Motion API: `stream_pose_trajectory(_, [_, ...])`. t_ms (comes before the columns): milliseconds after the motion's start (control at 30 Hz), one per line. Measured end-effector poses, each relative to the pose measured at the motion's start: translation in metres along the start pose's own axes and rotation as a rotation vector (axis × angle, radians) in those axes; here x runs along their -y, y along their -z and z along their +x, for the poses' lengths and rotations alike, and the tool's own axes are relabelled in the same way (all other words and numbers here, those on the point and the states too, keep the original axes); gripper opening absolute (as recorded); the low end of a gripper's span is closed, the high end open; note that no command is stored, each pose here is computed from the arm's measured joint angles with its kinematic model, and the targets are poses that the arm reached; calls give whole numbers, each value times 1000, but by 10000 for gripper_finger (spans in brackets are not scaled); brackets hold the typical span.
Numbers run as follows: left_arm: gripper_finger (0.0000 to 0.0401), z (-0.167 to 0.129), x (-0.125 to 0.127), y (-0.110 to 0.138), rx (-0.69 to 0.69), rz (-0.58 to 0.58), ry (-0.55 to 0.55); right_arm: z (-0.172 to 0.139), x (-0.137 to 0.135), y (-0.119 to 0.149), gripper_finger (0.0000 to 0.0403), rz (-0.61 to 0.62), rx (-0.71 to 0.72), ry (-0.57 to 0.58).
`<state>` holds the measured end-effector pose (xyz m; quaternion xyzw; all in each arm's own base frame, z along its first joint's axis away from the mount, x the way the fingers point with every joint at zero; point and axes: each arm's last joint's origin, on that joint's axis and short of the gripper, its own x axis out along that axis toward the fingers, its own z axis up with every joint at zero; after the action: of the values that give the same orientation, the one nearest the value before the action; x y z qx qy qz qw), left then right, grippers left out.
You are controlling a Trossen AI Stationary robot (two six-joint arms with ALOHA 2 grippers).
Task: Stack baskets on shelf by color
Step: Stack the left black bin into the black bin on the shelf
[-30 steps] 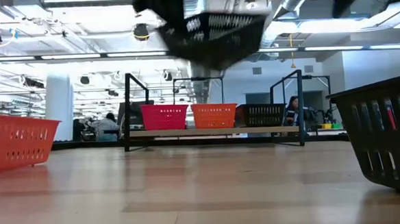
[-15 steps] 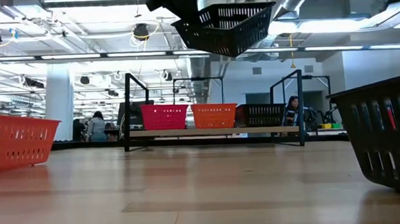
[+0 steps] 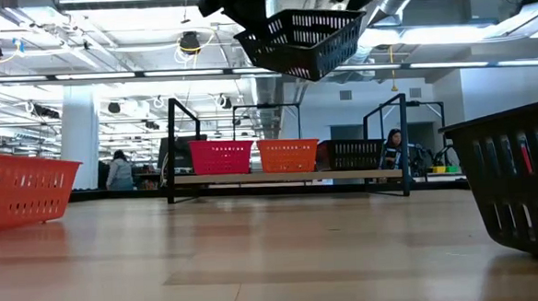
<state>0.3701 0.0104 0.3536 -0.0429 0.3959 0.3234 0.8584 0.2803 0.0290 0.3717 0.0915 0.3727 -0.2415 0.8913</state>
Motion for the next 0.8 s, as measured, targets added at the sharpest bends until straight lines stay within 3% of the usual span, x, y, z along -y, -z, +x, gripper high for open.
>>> stream_pose_trajectory(300, [0, 4, 2, -14, 74, 7, 139, 22, 2, -3, 213, -92, -44, 46])
stream_pose_trajectory(500, [0, 0, 8, -10, 62, 30, 165, 50, 4, 6, 196, -156, -197, 105])
stream_pose_trajectory(600, [0, 0, 10, -10, 65, 33, 168, 60, 3, 9, 147, -188, -257, 111])
stream_pose_trajectory(733, [2, -1, 12, -7, 51, 48, 172, 69, -1, 11, 29, -199, -280, 113])
stream_pose_trajectory(800, [8, -1, 13, -8, 58, 44, 180, 70, -1, 10, 18, -200, -264, 126])
